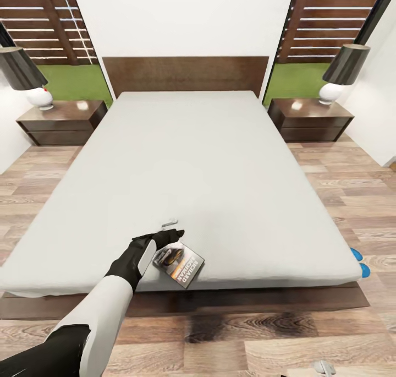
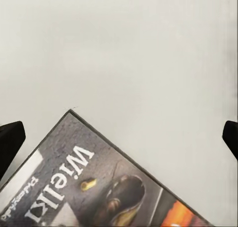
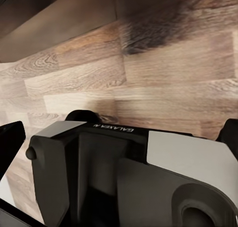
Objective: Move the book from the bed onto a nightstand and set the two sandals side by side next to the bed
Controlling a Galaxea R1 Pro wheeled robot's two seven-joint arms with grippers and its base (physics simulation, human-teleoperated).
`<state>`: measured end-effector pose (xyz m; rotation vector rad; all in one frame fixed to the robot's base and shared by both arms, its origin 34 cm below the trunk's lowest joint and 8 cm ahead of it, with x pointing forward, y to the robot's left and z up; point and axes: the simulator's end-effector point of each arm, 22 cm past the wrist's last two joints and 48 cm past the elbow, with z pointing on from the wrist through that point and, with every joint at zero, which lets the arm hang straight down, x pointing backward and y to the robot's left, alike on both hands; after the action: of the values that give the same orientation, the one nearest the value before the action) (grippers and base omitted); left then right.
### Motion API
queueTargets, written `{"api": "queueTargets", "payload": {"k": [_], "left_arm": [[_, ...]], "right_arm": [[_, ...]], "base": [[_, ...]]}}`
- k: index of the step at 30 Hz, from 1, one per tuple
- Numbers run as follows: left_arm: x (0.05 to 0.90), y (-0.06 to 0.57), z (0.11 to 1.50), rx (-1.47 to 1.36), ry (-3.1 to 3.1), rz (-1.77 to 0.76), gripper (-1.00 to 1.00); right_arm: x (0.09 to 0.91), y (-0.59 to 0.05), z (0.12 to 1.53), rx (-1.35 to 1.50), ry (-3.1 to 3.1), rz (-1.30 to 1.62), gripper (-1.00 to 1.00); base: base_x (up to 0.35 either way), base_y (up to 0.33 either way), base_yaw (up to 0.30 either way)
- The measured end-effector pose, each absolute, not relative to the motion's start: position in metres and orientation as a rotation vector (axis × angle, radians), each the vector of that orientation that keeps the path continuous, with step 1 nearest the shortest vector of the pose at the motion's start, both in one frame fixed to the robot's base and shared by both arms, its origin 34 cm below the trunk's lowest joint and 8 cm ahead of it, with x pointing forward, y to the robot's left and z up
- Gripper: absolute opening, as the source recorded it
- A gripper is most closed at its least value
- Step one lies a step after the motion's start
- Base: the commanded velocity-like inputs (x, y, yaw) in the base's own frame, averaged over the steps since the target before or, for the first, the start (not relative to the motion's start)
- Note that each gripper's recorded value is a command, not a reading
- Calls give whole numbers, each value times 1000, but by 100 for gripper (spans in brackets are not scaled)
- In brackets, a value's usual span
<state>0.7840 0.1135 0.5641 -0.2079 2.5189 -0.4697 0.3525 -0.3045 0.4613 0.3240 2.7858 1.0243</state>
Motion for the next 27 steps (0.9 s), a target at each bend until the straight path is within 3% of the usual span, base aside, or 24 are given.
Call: {"api": "queueTargets", "payload": {"k": [6, 11, 20, 27], "left_arm": [[784, 95, 592, -273, 2465, -784, 100], [778, 100, 602, -316, 2478, -865, 100], [709, 172, 612, -346, 2407, -1317, 100], [596, 242, 601, -370, 2333, -1439, 100]], "right_arm": [[353, -304, 472, 324, 2786, 1024, 100], [353, -304, 480, 324, 2786, 1024, 100], [353, -304, 495, 324, 2787, 1025, 100], [353, -304, 506, 322, 2787, 1024, 100]], "base": [[0, 0, 0], [0, 0, 0], [0, 0, 0], [0, 0, 0]]}}
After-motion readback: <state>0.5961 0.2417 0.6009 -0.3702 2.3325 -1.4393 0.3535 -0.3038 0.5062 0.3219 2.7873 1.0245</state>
